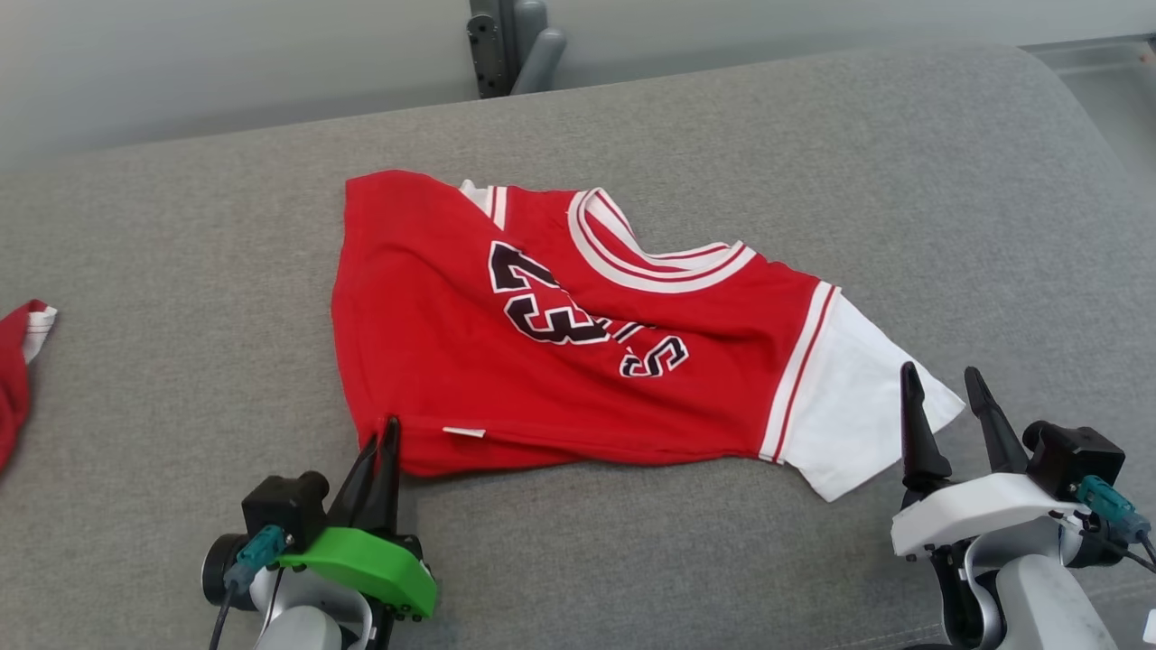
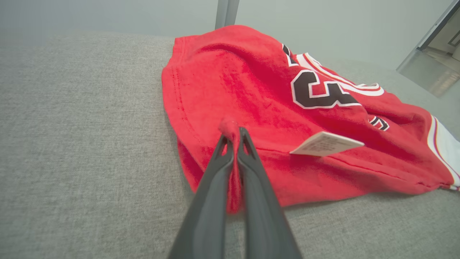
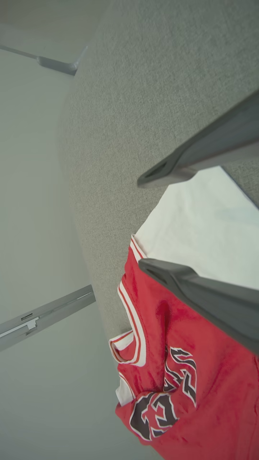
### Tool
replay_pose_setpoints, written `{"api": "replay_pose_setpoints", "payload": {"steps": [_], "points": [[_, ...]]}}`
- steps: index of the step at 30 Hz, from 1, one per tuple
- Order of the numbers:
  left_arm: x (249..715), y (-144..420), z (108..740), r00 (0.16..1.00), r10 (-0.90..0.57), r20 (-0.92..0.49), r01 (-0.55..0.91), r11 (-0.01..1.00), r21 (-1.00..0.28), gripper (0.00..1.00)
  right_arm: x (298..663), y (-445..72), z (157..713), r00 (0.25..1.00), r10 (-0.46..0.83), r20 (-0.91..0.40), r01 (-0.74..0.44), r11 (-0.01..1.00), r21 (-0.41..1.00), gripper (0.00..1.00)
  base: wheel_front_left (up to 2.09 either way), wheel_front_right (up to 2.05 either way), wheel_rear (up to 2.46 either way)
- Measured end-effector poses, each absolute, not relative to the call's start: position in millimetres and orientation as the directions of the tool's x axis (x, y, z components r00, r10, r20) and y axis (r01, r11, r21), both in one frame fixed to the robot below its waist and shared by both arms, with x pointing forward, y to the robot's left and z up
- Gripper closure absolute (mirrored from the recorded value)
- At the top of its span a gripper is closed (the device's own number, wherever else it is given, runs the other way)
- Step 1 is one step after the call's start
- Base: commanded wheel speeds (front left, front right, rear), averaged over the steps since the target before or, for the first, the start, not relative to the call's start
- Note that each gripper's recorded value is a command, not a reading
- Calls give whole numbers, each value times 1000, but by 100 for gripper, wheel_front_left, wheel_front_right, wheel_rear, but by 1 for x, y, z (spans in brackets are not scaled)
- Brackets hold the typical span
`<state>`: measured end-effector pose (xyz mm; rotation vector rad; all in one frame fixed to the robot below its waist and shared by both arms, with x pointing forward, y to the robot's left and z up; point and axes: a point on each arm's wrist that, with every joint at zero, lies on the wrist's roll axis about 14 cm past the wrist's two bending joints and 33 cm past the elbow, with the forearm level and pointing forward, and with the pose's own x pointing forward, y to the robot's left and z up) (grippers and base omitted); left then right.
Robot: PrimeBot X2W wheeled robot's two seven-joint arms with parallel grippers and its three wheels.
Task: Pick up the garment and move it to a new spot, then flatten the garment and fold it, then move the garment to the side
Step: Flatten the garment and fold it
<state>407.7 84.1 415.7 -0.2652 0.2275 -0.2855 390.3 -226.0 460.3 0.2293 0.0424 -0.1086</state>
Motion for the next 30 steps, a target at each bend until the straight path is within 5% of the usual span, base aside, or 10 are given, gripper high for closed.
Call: {"api": "replay_pose_setpoints", "payload": {"steps": [3,4,6,7,8,18,30], "points": [[401,90,426,944,-294,-151,245,929,-277,100,391,-217,458,995,-80,-60,92,967,236,0,0,0,0],[396,90,429,944,-296,-145,250,929,-274,89,392,-214,458,996,-70,-60,83,967,242,0,0,0,0],[387,91,432,946,-294,-136,251,930,-270,50,395,-205,460,998,-45,-53,56,967,250,0,0,0,0],[381,94,430,947,-286,-144,240,932,-273,50,396,-201,461,998,-34,-51,46,966,255,0,0,0,0],[373,99,425,948,-275,-162,225,936,-272,0,397,-197,462,999,-23,-49,35,966,257,0,0,0,0],[314,146,393,949,-149,-277,85,970,-229,0,383,-199,474,999,-30,-15,33,964,262,0,0,0,0],[346,142,443,983,-146,-112,125,976,-181,0,373,-217,498,996,-75,54,62,976,209,0,0,0,0]]}}
